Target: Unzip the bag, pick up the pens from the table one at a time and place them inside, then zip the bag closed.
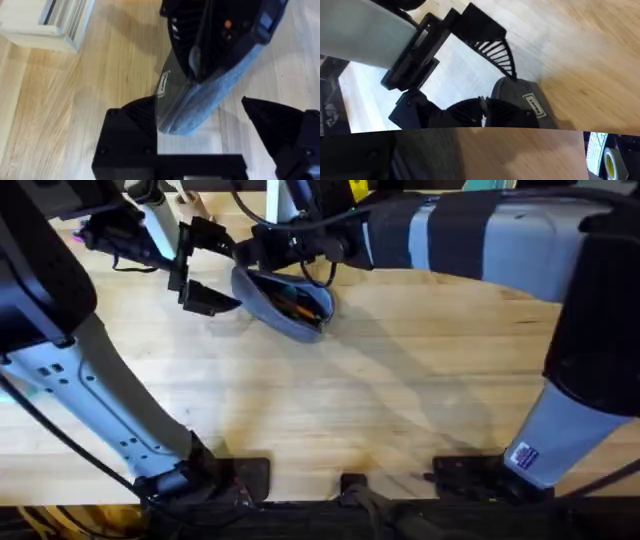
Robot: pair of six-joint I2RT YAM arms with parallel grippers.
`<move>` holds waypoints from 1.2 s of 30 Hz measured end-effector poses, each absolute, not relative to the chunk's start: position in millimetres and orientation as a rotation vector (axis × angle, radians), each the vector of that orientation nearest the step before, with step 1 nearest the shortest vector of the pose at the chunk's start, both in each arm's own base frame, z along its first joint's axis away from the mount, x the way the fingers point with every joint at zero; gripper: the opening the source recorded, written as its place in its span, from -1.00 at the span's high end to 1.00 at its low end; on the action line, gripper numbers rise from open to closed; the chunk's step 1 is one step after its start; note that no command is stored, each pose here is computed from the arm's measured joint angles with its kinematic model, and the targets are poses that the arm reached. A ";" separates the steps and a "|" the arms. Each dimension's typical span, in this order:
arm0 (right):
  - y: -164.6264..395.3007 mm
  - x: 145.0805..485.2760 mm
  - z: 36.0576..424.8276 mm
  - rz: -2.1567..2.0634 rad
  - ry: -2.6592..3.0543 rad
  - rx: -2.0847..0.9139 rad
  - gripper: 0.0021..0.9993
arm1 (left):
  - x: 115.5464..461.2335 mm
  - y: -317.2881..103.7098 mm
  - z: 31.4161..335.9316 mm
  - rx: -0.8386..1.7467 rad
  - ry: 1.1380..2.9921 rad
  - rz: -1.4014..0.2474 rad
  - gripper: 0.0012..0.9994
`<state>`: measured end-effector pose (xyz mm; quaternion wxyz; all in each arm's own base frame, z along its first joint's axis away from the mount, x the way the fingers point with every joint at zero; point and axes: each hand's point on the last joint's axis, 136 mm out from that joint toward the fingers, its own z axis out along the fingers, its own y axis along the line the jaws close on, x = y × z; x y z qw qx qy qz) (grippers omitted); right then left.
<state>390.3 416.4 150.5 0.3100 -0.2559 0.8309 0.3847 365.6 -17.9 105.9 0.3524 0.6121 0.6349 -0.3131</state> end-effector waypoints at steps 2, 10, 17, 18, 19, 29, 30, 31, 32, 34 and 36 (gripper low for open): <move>416.5 388.6 149.1 1.014 2.201 -0.681 0.94 | 365.8 -22.9 106.5 1.591 1.632 -0.817 -0.99; 417.0 388.1 149.0 1.014 2.201 -0.683 0.94 | 366.6 -26.6 104.9 1.615 1.621 -0.811 -0.98; 417.1 387.5 148.6 1.016 2.204 -0.684 0.94 | 366.3 -23.1 100.0 1.649 1.633 -0.790 0.16; 417.4 386.8 148.7 1.018 2.204 -0.686 0.94 | 366.9 -22.9 99.9 1.651 1.632 -0.786 0.34; 418.0 385.8 148.5 1.020 2.205 -0.689 0.94 | 366.7 -22.6 99.7 1.653 1.633 -0.786 0.56; 413.7 380.9 145.9 1.001 2.243 -0.686 0.94 | 365.2 -22.6 98.5 1.662 1.639 -0.789 0.92; 410.5 380.1 146.0 0.987 2.259 -0.679 0.94 | 365.1 -23.7 98.9 1.662 1.637 -0.792 0.92; 405.1 379.0 145.9 0.964 2.282 -0.668 0.94 | 364.9 -24.8 99.2 1.663 1.635 -0.795 0.92; 399.1 378.4 146.6 0.940 2.303 -0.655 0.94 | 364.7 -26.4 99.9 1.660 1.632 -0.801 0.92; 385.9 377.7 148.3 0.892 2.345 -0.628 0.94 | 364.2 -30.9 101.5 1.659 1.623 -0.813 0.92; 370.8 378.3 150.3 0.852 2.384 -0.597 0.94 | 364.7 -35.2 102.9 1.658 1.611 -0.820 0.92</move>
